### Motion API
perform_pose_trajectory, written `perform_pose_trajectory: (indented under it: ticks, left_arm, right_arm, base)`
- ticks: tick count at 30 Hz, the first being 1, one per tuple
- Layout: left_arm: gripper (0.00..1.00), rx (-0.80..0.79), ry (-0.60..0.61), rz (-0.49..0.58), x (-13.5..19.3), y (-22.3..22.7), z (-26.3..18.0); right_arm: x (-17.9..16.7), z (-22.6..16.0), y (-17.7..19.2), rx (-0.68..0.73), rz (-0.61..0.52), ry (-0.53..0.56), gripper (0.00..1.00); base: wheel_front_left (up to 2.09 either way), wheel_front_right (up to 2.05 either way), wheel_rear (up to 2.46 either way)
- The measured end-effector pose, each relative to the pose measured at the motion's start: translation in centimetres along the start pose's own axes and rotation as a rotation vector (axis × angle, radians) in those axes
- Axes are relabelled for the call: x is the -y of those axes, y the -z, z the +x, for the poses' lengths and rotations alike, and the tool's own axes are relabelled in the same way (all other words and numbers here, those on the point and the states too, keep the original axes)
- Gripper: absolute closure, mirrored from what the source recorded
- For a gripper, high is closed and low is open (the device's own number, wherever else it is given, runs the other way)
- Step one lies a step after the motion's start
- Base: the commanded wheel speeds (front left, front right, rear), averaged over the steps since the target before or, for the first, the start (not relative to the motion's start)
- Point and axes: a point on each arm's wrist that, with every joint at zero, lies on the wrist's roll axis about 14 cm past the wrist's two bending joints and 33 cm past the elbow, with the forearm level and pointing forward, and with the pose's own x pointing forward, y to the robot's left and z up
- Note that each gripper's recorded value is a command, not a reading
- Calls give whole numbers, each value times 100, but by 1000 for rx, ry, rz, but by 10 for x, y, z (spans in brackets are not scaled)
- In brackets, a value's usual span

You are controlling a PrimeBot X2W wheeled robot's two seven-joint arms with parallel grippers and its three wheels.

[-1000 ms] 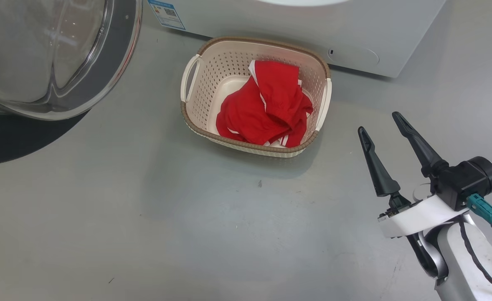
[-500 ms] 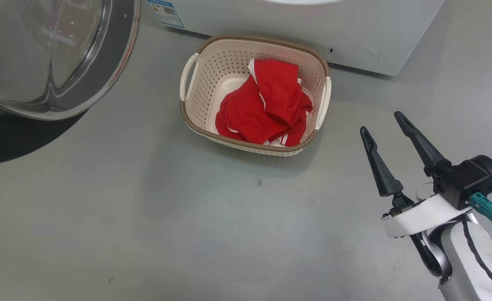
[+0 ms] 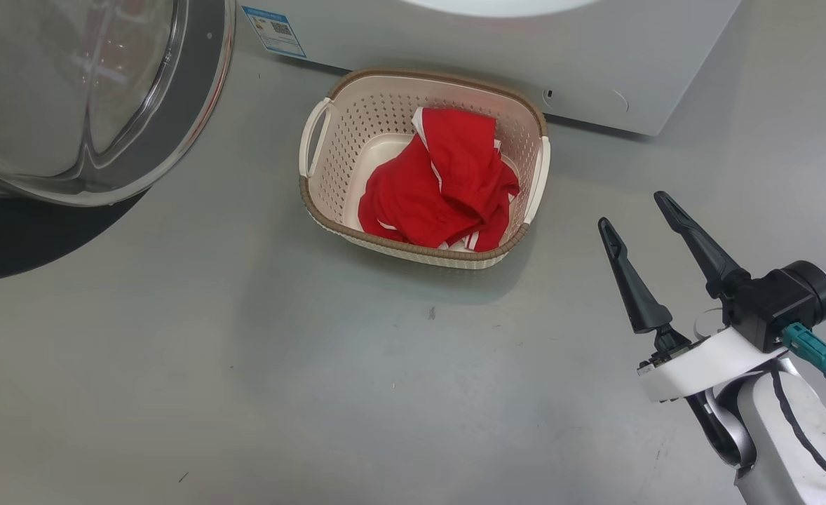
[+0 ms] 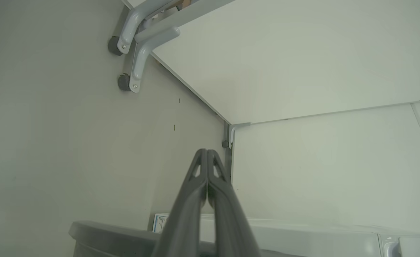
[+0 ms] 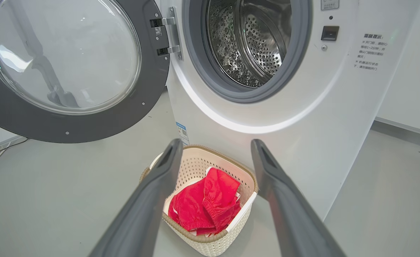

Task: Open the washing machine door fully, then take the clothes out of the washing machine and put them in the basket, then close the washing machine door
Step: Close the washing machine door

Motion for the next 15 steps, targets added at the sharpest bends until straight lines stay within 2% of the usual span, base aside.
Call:
perform_pose_trajectory:
  ticks: [8,15]
  left_arm:
    - [100,-125,-6,-36,5,27,4]
    - [100,-174,-5,-37,10,33,5]
  right_arm:
    - [-1,0,-2,2,-8,-2,0]
    - [-1,-1,-2,1,-10,-3,0]
  base:
    - [0,0,0]
    - [0,0,0]
